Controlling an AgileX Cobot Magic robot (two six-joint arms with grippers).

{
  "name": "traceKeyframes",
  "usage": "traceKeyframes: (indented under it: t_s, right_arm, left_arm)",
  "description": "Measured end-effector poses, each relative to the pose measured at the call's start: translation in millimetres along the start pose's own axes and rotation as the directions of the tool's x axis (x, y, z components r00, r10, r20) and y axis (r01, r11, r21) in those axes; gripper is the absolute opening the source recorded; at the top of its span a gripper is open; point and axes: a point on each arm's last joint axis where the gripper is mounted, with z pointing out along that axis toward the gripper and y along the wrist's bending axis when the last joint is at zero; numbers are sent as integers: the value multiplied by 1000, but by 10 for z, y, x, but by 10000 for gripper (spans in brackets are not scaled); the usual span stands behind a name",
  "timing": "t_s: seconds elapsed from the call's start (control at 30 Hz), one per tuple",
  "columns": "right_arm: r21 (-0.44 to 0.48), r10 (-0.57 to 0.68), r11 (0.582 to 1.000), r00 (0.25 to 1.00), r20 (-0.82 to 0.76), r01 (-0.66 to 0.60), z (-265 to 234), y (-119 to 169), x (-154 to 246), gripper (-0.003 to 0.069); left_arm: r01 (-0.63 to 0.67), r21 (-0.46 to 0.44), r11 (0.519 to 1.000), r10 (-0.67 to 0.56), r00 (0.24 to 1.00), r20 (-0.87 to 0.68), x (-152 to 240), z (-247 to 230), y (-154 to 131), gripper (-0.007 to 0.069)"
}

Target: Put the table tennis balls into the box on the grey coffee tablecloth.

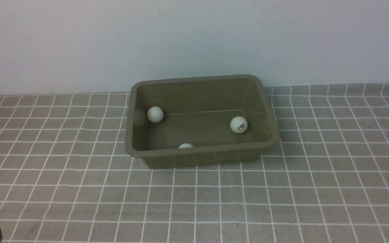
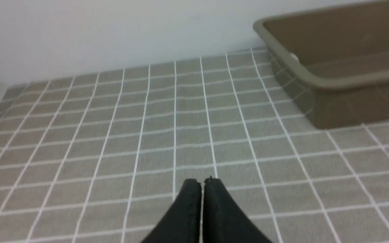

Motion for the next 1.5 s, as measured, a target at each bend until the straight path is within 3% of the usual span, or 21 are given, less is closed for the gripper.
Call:
traceKeyframes:
  t_s: [1.13,1.47,1.5]
  right_arm:
    - [0,-4,1000,1000,0,4,0,0,0,-10]
    - [16,-147,989,985,-90,149,50,-77,302,-10]
    - [53,-191,979,974,-122,199,61,-118,411,-10]
  left_arm:
    - [7,1,1000,-7,998,-56,116,22,-5,-5]
    - [8,2,1000,-8,998,-56,116,22,-5,-5]
    - [8,2,1000,-8,998,-56,116,22,-5,-5]
